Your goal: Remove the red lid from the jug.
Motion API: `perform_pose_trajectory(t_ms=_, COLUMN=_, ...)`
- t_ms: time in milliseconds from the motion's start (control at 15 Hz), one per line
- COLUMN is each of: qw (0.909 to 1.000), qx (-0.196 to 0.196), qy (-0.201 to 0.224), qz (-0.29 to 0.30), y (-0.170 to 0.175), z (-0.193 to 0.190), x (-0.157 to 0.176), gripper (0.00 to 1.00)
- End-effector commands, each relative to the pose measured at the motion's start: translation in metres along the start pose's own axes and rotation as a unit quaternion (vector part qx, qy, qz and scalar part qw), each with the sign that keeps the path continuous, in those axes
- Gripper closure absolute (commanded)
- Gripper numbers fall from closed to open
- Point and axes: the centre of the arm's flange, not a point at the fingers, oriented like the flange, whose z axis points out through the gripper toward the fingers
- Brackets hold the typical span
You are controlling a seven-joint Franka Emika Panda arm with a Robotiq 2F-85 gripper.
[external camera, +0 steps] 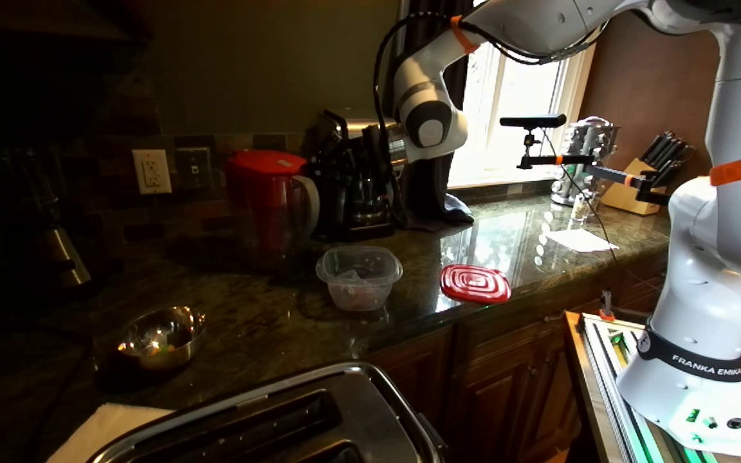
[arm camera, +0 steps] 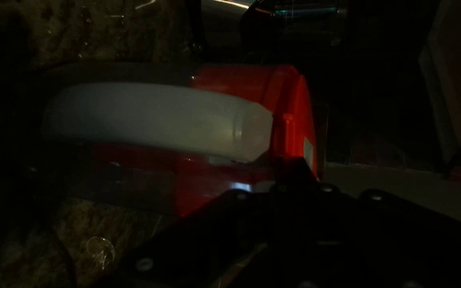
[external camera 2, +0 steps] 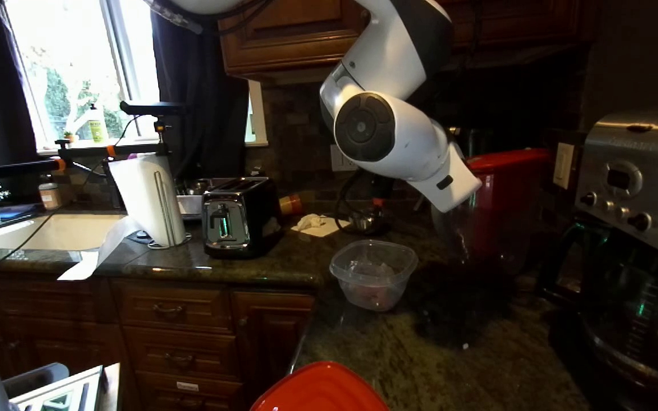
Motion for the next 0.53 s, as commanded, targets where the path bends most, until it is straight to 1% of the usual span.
perform_pose_trajectory(t_ms=0, qw=1.0000, qx=0.007, qy=-0.004, qz=0.001, y=0.000, z=-0.011, x=-0.005, gripper=0.99)
perform_pose_trajectory(t_ms=267, qw=0.9994, qx=0.030, qy=0.008, qz=0.014, y=-0.015, z=-0.020, x=0.001, gripper=1.00)
perform_pose_trajectory(t_ms=467, qw=0.9994, qx=0.032, qy=0.011, qz=0.012, y=-0.019, z=-0.025, x=0.002, gripper=1.00)
